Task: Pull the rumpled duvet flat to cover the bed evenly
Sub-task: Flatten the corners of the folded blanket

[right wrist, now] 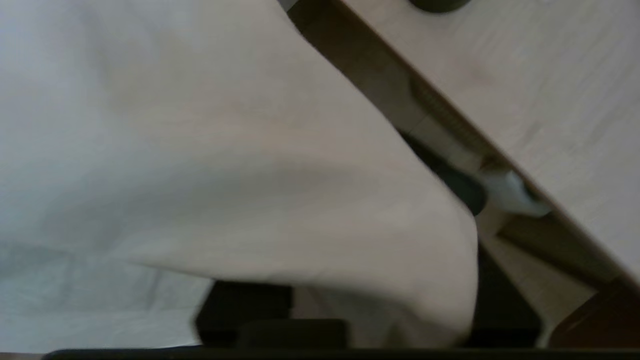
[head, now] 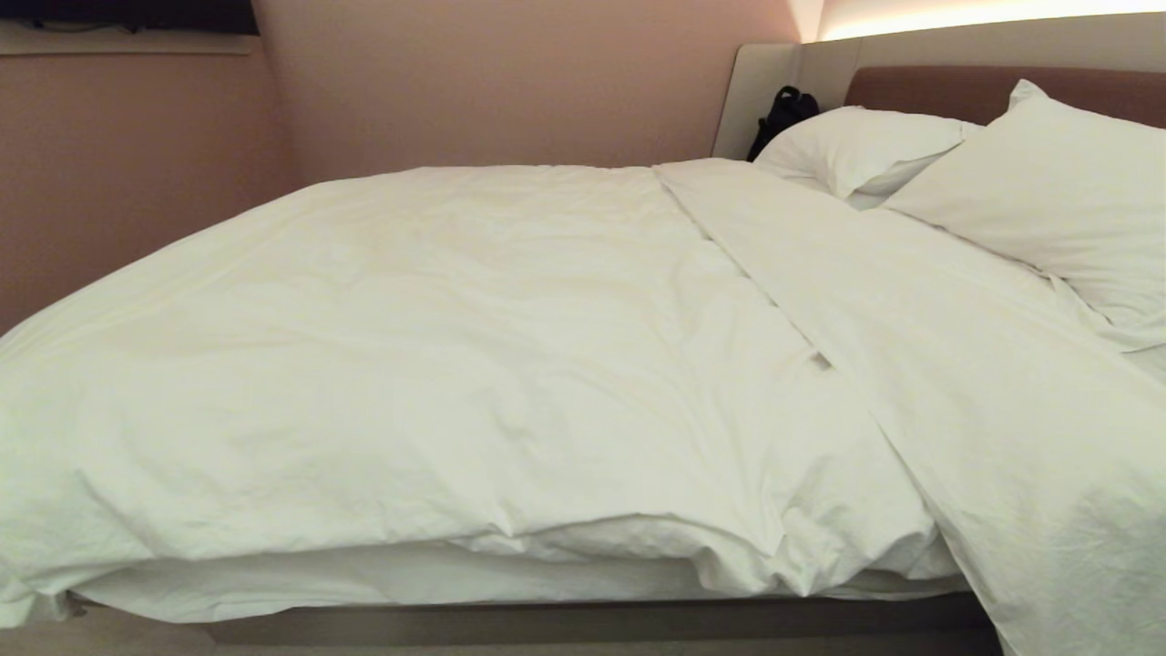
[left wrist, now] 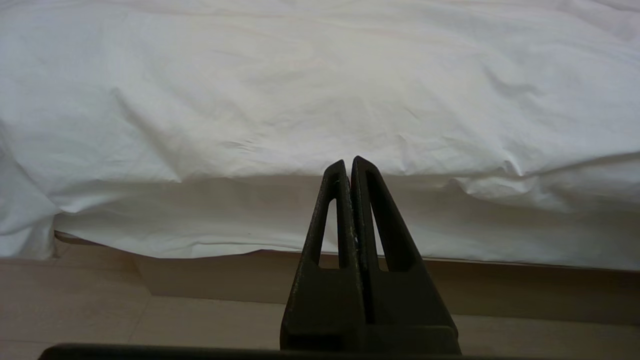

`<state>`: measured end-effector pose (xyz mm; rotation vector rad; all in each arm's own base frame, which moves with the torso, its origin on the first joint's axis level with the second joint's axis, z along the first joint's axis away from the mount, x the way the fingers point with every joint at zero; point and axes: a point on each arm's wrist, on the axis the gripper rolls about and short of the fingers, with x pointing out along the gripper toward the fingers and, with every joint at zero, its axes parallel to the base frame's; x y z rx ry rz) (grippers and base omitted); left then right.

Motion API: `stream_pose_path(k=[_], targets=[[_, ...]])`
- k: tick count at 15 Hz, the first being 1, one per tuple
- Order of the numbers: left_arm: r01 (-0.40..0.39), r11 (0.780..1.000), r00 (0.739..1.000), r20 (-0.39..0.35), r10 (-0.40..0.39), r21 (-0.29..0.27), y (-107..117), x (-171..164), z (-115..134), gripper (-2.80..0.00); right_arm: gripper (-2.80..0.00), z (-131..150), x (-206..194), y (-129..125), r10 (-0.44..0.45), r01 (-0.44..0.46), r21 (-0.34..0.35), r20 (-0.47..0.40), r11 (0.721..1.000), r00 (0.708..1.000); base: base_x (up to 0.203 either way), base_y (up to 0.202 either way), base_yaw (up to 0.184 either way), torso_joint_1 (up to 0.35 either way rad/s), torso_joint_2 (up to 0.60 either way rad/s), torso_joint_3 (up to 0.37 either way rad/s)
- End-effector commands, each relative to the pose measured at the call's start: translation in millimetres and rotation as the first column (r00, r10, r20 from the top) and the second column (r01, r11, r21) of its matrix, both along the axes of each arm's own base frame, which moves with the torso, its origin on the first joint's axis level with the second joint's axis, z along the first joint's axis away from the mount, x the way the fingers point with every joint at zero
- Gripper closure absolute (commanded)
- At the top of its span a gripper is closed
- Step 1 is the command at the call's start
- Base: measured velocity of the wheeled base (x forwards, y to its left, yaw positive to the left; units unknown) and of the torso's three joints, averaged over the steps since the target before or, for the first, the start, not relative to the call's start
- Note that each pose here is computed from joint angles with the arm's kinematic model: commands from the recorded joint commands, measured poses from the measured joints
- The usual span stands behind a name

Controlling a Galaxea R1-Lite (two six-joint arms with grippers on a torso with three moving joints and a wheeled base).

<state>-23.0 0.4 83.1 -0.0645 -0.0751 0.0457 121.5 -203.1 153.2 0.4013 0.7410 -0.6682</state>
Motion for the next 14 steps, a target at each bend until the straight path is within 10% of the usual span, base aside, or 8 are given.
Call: stream_pose_path(k=[1,7,14], targets=[[-0.001,1.000,1.000,0.000,0.001,-0.001,0,0,0,0.00,-2.80,4,-1,1,0.062,-0.062,-0.110,0.002,0.992,0.998,0.000,0.000,0.000,0.000,0.00,0.000],[-0.001,1.000,1.000,0.002,0.001,-0.001,0,0,0,0.00,-2.80,18,-28,49,0.311,-0.288,-0.243,0.064,0.926,0.948,0.000,0.000,0.000,0.000,0.00,0.000],[-0.001,1.000,1.000,0.000,0.001,-0.001,0,0,0,0.00,-2.80,82,-70,139,0.535,-0.425,-0.397,0.223,0.813,0.815,0.000,0.000,0.000,0.000,0.00,0.000]])
